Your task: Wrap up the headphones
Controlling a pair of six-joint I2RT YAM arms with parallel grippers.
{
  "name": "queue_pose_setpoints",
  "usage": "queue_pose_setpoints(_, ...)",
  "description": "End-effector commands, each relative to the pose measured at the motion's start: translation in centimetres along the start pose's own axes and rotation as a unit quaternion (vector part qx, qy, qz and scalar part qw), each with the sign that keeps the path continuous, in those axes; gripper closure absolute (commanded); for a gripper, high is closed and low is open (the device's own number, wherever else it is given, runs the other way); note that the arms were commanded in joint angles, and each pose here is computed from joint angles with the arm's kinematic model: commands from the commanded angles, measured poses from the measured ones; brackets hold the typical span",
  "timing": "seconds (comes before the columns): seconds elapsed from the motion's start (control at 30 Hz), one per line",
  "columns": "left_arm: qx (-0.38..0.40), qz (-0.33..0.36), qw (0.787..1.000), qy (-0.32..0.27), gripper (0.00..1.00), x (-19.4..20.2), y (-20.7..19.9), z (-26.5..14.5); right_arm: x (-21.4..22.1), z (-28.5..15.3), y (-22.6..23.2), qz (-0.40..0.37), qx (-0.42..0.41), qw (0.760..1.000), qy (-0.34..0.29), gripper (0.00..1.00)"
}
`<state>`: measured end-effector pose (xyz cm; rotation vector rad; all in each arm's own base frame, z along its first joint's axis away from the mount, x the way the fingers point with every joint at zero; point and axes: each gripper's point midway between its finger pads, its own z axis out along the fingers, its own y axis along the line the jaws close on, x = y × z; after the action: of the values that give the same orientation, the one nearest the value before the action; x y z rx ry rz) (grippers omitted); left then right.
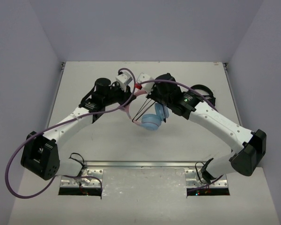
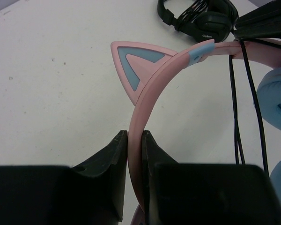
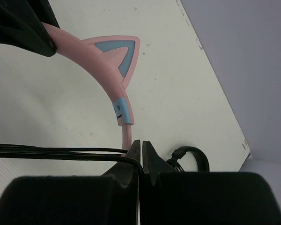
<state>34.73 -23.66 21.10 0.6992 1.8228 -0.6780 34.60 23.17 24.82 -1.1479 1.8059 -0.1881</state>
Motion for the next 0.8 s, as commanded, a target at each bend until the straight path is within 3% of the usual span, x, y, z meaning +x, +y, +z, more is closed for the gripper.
queue_pose_setpoints(0.0,0.066,0.058,0.995,-0.054,1.0,-4.1,-3.3,-1.4,-1.1,-1.5,-5.7,0.041,0.099,0.993,-0.04,0.98)
queue_pose_setpoints(0.17,0.045,0.063,0.994,-0.081,1.0,-5.4,-3.1,-2.4,0.3,-0.8,-4.5,0.067,0.072,0.994,-0.045,0.9)
queue_pose_setpoints(0.47,0.021,0.089,0.987,-0.13,1.0,-7.7,-3.1,-4.3,1.9,0.0,-3.7,0.165,-0.002,0.983,-0.074,0.91)
queue_pose_setpoints(0.77,0.059,0.11,0.985,-0.123,1.0,-7.8,-3.7,-4.1,3.3,1.0,-1.3,0.206,-0.034,0.975,-0.076,0.85)
